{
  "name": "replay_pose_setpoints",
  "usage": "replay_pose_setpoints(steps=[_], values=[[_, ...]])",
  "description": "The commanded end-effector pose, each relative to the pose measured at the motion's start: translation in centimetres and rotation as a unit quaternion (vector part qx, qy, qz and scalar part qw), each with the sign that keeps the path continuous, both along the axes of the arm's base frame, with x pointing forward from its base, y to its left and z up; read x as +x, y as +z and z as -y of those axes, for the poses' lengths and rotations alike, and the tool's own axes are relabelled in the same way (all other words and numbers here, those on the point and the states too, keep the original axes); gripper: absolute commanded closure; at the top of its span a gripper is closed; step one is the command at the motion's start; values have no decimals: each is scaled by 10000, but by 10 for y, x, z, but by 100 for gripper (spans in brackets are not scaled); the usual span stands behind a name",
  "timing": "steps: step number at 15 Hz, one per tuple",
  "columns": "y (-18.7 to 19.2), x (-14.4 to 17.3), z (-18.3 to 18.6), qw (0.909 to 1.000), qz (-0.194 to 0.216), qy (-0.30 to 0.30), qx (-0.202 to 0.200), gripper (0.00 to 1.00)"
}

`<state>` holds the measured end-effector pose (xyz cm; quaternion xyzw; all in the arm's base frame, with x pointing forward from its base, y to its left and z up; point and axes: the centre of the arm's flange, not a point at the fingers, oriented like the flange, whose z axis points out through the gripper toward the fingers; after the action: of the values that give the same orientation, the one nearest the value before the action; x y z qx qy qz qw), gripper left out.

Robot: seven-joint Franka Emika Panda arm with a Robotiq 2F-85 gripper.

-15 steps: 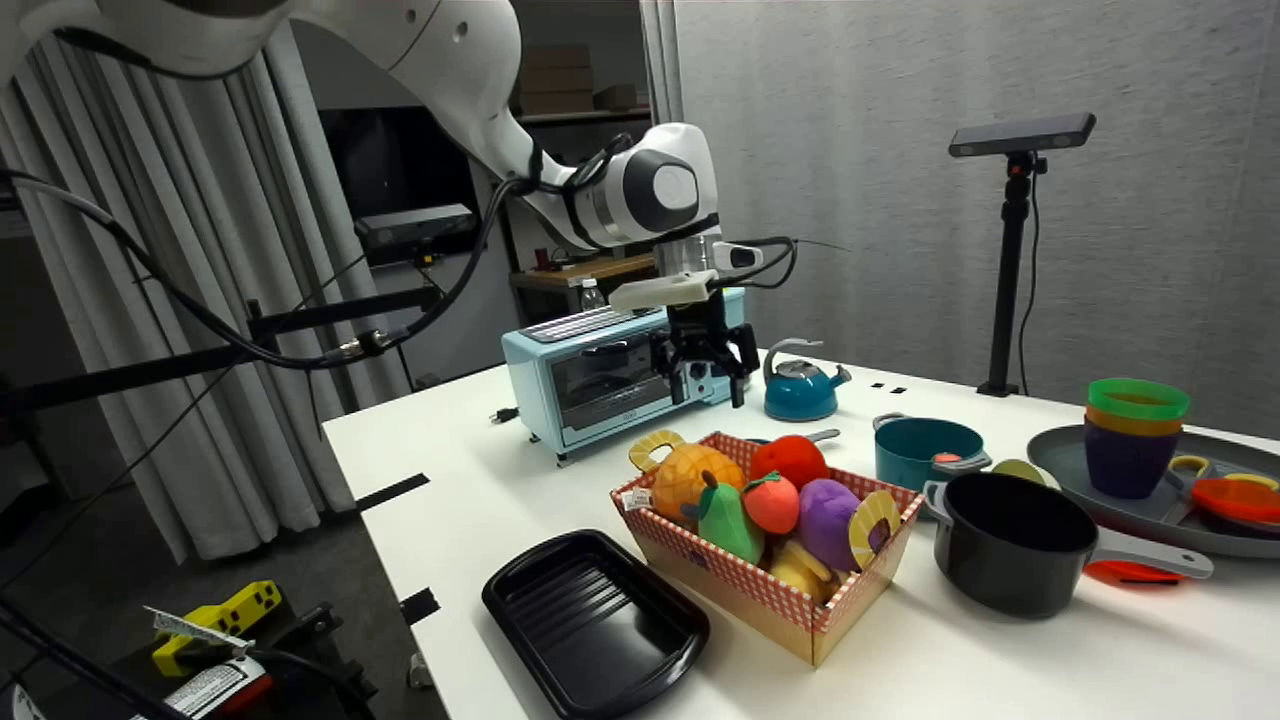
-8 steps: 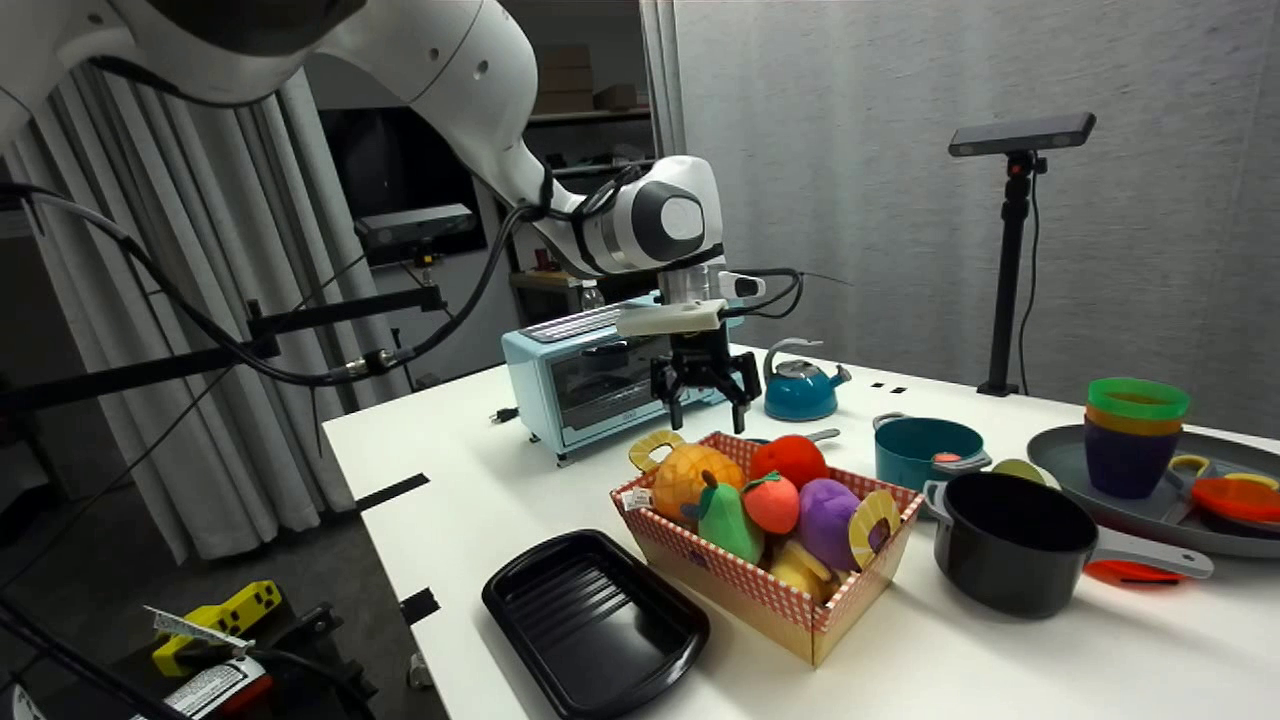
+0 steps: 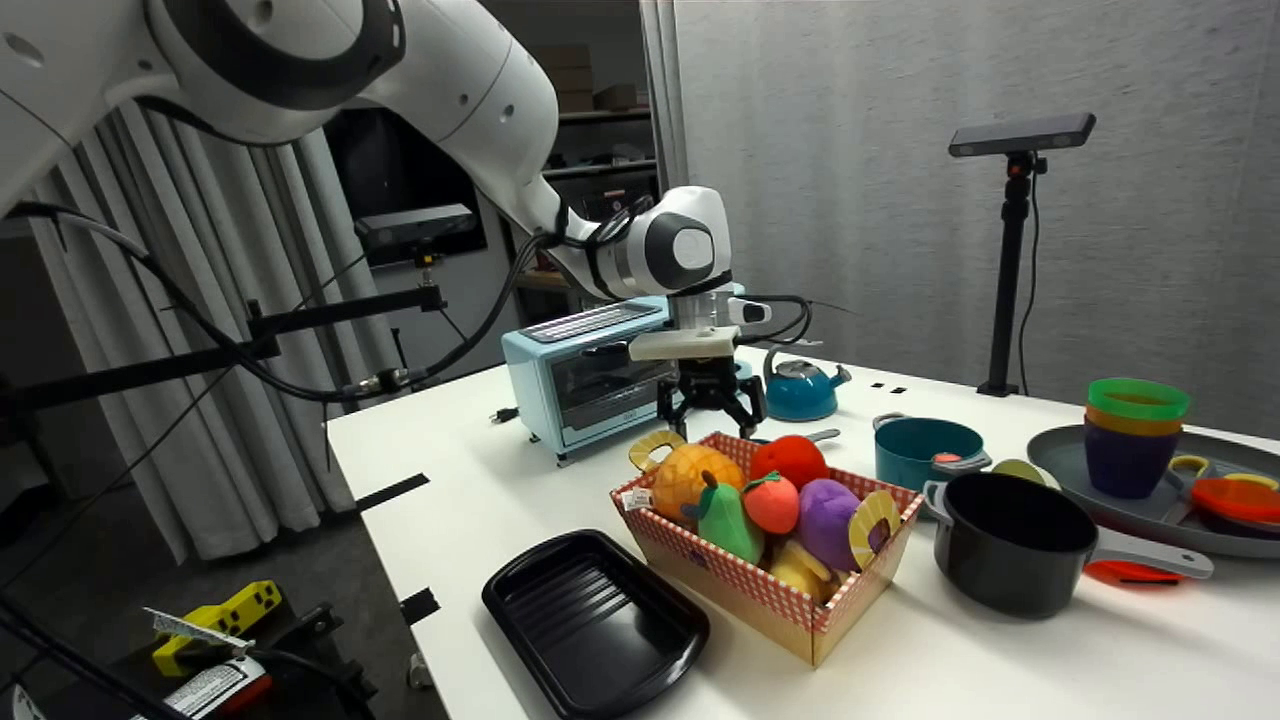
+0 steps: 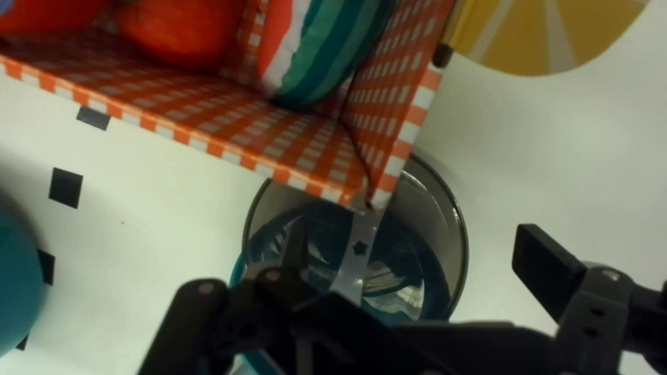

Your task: Move the lid from the blue pan to the black pot

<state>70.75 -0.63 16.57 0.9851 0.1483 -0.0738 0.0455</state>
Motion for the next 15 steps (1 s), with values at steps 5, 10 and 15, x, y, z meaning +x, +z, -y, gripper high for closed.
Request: replay_pose_setpoints(steps=[5,10,15], values=[[-19,35,8,9999,-7,110,85,0],[-15,45,15,9999,75,33,81,40],[-6,51,17,9998,147,-59,107,80]])
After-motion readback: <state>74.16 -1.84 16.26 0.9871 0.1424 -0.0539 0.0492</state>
